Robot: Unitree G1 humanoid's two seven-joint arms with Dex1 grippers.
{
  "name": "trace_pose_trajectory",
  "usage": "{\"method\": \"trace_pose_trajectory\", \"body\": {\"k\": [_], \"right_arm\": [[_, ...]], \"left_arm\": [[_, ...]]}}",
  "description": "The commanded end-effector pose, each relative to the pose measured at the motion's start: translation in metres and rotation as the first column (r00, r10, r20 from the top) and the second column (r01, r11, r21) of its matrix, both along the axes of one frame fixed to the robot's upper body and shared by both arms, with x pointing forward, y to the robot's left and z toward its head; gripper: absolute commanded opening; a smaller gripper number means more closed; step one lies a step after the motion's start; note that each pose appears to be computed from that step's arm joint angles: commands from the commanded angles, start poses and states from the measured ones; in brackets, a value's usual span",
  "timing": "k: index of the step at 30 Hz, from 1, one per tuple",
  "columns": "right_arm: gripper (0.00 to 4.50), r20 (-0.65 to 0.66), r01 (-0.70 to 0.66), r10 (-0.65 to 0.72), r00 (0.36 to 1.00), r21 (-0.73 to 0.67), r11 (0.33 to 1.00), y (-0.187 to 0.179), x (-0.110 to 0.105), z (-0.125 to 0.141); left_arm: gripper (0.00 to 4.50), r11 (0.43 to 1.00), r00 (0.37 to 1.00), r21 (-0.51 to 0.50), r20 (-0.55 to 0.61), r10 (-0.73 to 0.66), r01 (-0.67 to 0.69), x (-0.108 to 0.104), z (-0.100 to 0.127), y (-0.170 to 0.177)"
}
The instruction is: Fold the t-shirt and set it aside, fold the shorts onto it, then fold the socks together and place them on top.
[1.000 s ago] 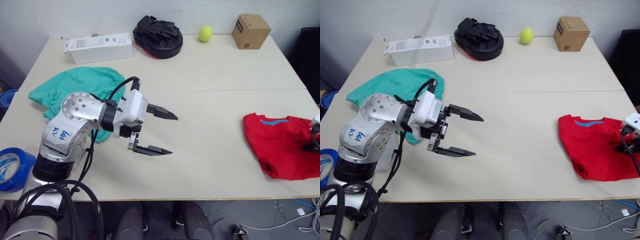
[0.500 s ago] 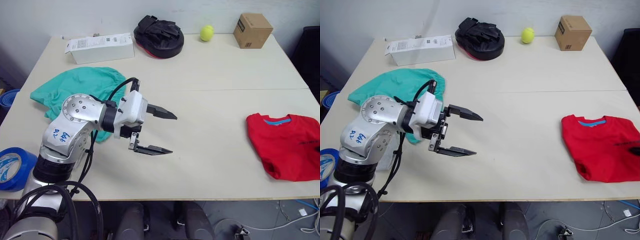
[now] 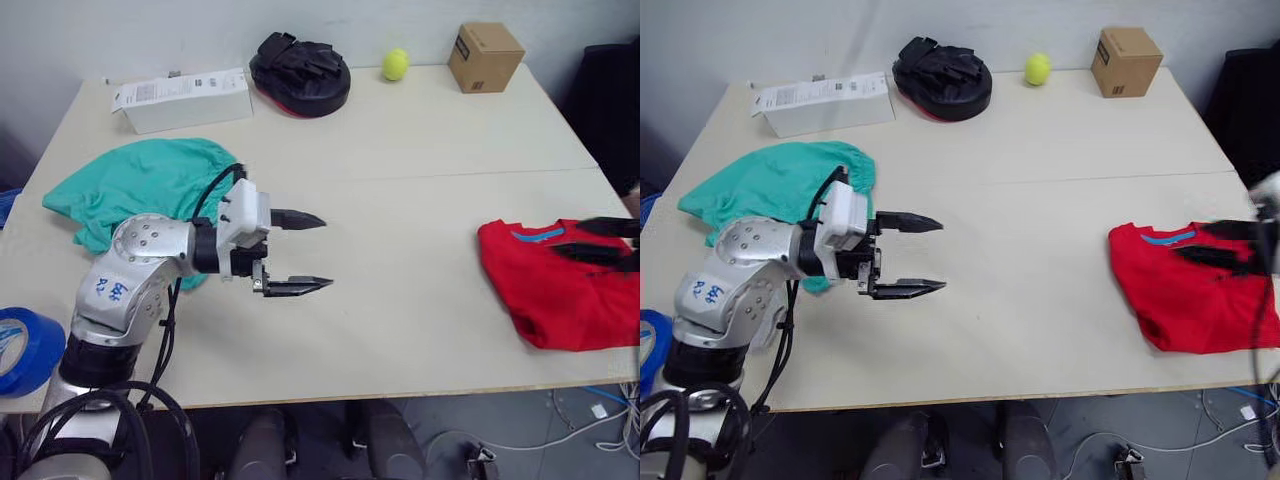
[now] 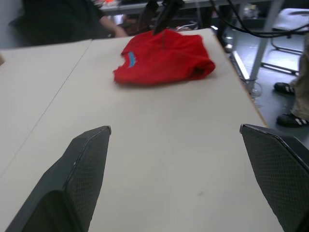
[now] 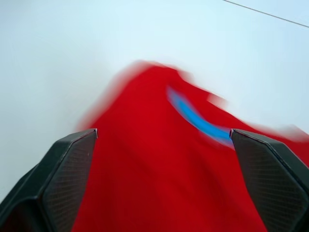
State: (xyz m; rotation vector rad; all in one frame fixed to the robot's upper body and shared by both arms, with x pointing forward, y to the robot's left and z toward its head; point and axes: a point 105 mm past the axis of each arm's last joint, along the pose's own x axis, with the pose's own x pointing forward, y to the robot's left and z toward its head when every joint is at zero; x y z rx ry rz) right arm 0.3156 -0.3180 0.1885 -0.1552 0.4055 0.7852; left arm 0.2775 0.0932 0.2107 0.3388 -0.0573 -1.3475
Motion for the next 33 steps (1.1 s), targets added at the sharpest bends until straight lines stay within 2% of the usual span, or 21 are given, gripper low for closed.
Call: {"method": "trace_pose_trajectory", "body": {"k": [1,4,7,9,13,18,22,25,27,33], "right_arm": [[4.47,0.13,-0.225,0.214,0.968,0.078,0.971,0.074,-0.012,0.026],[4.47,0.184,-0.348,0.325,0.928,0.114,0.93,0.123,-0.021,0.023],[4.47,0.232,-0.465,0.435,0.87,0.094,0.881,0.162,-0.032,0.016],[4.47,0.25,-0.505,0.473,0.845,0.083,0.859,0.173,-0.038,0.013],[4.47,0.293,-0.59,0.553,0.78,0.052,0.806,0.196,-0.044,0.005],[4.47,0.328,-0.597,0.553,0.766,0.043,0.801,0.204,-0.035,0.005],[4.47,0.336,-0.607,0.563,0.755,0.03,0.794,0.21,-0.032,0.0],[4.47,0.346,-0.603,0.558,0.754,0.03,0.797,0.213,-0.029,-0.001],[4.47,0.359,-0.592,0.545,0.758,0.025,0.806,0.215,-0.027,-0.001],[4.47,0.369,-0.566,0.526,0.767,0.003,0.824,0.214,-0.025,-0.005]], "left_arm": [[4.5,0.995,0.994,-0.019,0.048,0.103,-0.102,-0.006,0.01,0.015],[4.5,0.982,0.981,-0.021,0.044,0.188,-0.187,-0.011,0.008,0.027],[4.5,0.962,0.961,-0.006,0.048,0.272,-0.272,-0.019,0.002,0.037],[4.5,0.951,0.95,0.008,0.055,0.307,-0.308,-0.024,-0.001,0.042],[4.5,0.881,0.883,0.057,0.053,0.466,-0.469,-0.037,-0.019,0.066],[4.5,0.803,0.808,0.097,0.099,0.58,-0.588,-0.043,-0.023,0.089],[4.5,0.712,0.737,0.195,0.144,0.66,-0.675,-0.034,-0.032,0.118],[4.5,0.626,0.678,0.275,0.168,0.715,-0.729,-0.021,-0.044,0.147],[4.5,0.592,0.654,0.297,0.189,0.733,-0.749,-0.008,-0.046,0.161],[4.5,0.551,0.643,0.361,0.223,0.733,-0.753,0.027,-0.053,0.177]]}}
